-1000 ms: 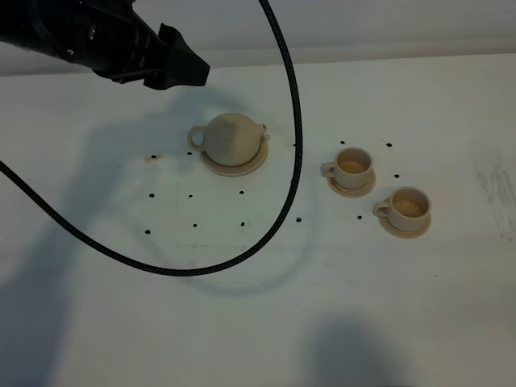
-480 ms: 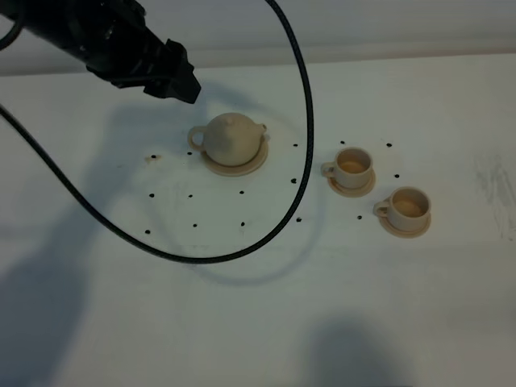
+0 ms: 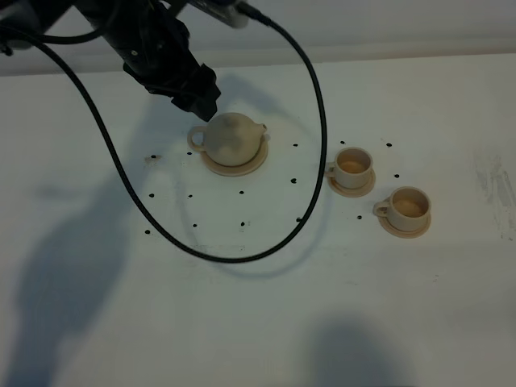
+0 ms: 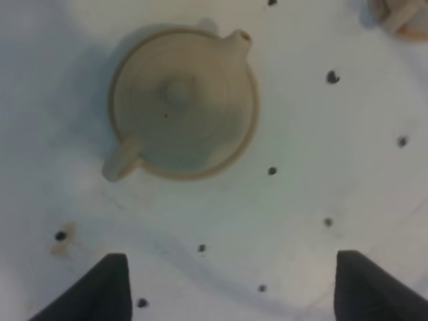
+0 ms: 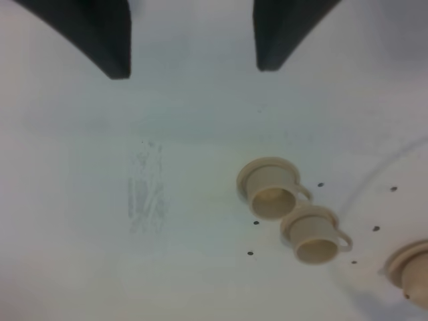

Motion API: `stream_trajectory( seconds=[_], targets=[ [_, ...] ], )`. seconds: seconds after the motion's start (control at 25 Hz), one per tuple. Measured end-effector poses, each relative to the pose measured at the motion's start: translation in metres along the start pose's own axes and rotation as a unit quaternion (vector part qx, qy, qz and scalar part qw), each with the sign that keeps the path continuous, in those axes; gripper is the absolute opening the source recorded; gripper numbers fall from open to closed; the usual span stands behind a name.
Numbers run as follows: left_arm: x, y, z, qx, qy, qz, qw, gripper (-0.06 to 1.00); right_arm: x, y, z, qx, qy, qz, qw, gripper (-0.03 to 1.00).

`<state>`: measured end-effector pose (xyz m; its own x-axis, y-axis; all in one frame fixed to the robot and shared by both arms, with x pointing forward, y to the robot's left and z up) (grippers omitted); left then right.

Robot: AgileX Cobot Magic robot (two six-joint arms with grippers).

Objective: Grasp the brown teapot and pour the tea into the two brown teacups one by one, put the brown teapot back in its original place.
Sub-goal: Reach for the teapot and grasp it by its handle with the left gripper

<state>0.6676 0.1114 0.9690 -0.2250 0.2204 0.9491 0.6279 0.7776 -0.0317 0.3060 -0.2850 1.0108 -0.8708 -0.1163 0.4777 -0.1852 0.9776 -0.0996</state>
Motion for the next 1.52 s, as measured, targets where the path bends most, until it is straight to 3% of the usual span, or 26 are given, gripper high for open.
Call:
stream_trajectory(
  seconds=[0.24,0.4,0.64,1.0,1.52],
  targets=[
    [-0.011,0.008,0.006,-0.092,0.031,-0.035,0.995,0.6,0.0,0.0,0.0,0.0,0.0,0.0,1.0,0.41],
    [-0.009,0.017,0.008,-0.174,0.049,-0.067,0.981,0.6,0.0,0.0,0.0,0.0,0.0,0.0,1.0,0.41],
    [-0.013,0.019,0.006,-0.269,0.053,-0.067,0.959,0.6,0.0,0.0,0.0,0.0,0.0,0.0,1.0,0.41],
    [-0.043,0.01,0.026,-0.287,0.108,-0.01,0.952,0.57,0.0,0.0,0.0,0.0,0.0,0.0,1.0,0.41],
    [-0.05,0.014,0.028,-0.318,0.115,-0.009,0.941,0.57,0.0,0.0,0.0,0.0,0.0,-0.001,1.0,0.41]
  ],
)
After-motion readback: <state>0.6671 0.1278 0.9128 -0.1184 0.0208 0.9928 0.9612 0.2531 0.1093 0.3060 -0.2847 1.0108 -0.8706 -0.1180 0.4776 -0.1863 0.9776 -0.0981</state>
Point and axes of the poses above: a point on each arm's last joint axis where the gripper is mounted, x pointing back along that axis away from the gripper, y along the wrist's bending axis when the last joint is at zero, z = x × y, the point moved 9 cm from there along -x, pointing out along that axis toward the gripper, and after that the axes turned 6 degrees about x, right-handed, at the moved point
